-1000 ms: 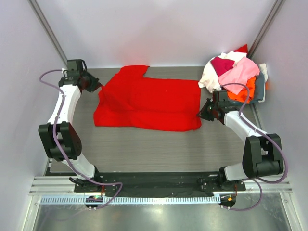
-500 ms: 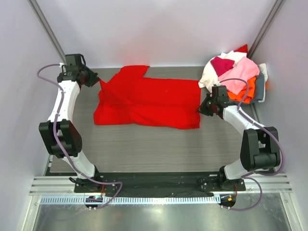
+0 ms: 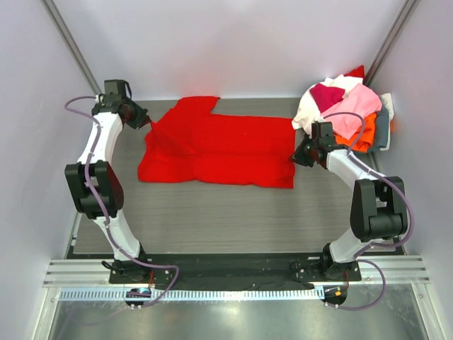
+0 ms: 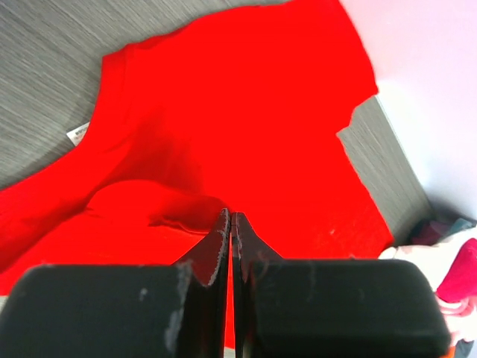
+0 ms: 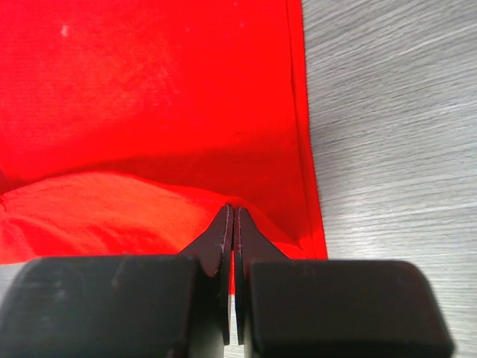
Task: Fold and stack the t-shirts
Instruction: Fold the tshirt
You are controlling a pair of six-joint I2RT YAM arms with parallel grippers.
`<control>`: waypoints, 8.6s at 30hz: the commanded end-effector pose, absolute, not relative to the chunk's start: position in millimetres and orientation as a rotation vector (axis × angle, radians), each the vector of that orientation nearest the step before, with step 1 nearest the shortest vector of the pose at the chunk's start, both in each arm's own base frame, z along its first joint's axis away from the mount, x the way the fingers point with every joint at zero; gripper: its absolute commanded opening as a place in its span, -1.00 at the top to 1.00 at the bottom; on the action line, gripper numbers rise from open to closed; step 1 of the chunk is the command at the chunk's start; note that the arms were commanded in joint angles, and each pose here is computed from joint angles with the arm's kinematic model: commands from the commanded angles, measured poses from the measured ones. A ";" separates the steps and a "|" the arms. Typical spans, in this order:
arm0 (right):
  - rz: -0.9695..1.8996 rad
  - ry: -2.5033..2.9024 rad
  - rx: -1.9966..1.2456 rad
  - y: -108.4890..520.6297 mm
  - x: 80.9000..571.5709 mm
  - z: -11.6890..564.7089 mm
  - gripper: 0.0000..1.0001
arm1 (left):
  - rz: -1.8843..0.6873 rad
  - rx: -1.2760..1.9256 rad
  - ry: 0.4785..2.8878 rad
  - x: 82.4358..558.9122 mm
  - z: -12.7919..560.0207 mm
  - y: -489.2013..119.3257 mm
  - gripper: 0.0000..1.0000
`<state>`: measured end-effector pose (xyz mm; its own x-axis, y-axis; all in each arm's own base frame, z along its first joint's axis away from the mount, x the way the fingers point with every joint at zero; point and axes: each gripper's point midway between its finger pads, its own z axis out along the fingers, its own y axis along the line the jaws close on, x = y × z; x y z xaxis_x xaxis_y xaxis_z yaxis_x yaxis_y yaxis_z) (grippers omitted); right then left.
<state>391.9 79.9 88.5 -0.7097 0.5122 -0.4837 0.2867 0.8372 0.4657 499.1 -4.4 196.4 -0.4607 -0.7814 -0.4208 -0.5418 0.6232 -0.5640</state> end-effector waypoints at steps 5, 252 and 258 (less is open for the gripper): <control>0.490 2.326 0.598 76.8 415.5 98.7 0.98 | -0.504 -0.988 2.165 525.2 202.9 -16.3 1.00; 0.376 1.917 1.206 31.2 232.9 86.8 0.98 | -0.041 -1.532 2.006 192.3 62.2 31.0 0.99; 0.380 1.885 1.175 31.0 245.5 113.3 0.98 | -0.141 -1.491 1.887 257.5 131.4 36.2 0.99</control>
<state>228.3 39.8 78.3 -0.2612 0.8530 -0.4518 0.6196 0.5071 0.5991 197.7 27.3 66.1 -0.1885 -0.8936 -0.4074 -0.8853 0.3341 -0.3234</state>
